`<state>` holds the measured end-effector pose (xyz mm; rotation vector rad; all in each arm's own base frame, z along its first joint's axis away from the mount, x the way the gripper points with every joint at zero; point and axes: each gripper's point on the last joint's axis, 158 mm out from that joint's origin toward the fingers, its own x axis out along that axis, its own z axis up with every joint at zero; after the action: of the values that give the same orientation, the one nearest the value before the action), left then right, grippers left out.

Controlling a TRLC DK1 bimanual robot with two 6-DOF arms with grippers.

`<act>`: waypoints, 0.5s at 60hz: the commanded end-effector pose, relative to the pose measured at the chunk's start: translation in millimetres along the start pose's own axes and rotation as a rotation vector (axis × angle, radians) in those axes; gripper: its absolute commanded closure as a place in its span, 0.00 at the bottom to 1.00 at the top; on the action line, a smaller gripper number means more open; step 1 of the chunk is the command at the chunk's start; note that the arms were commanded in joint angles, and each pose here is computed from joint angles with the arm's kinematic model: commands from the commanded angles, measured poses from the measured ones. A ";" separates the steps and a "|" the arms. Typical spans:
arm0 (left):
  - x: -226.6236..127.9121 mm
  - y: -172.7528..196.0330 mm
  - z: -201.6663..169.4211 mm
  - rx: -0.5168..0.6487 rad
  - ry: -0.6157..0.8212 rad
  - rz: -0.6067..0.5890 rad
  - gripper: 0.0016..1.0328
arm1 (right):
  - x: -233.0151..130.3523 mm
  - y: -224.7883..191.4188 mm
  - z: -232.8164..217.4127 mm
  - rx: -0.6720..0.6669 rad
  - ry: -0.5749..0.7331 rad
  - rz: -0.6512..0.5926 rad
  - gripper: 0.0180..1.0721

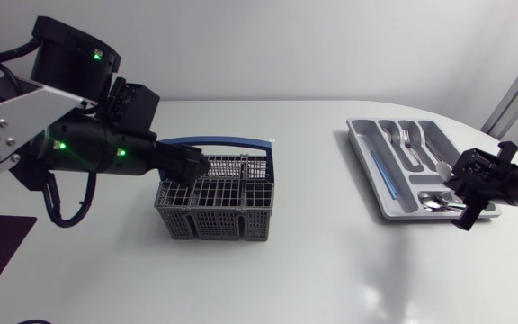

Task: Unload the cutlery basket into the drawer organizer.

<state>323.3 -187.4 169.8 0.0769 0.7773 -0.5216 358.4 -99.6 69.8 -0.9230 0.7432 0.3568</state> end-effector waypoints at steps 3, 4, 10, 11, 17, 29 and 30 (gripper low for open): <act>-3.0 8.3 -11.2 0.021 0.007 0.020 0.04 | 19.0 -11.5 -25.0 -0.020 0.046 0.001 0.95; -3.2 8.3 -11.5 0.021 0.007 0.020 0.04 | 21.2 -11.9 -27.5 -0.020 0.050 0.002 0.95; -5.9 12.7 -15.3 0.022 0.006 0.031 0.04 | 36.4 -19.1 -47.4 -0.032 0.087 -0.021 0.95; -6.4 13.7 -15.2 0.022 0.005 0.033 0.04 | 38.0 -20.8 -50.7 -0.036 0.095 -0.028 0.95; -9.6 19.9 -16.1 0.020 0.001 0.046 0.04 | 48.8 -26.9 -65.9 -0.061 0.127 -0.058 0.95; -12.4 25.8 -23.8 0.032 0.011 0.070 0.04 | 62.6 -28.5 -82.2 -0.084 0.151 -0.077 0.79; -12.8 26.6 -24.5 0.035 0.011 0.075 0.04 | 62.7 -28.9 -82.9 -0.087 0.152 -0.081 0.74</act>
<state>319.1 -159.9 169.1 0.1079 0.7534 -0.4712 380.5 -178.7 11.3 -1.0273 0.8355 0.2564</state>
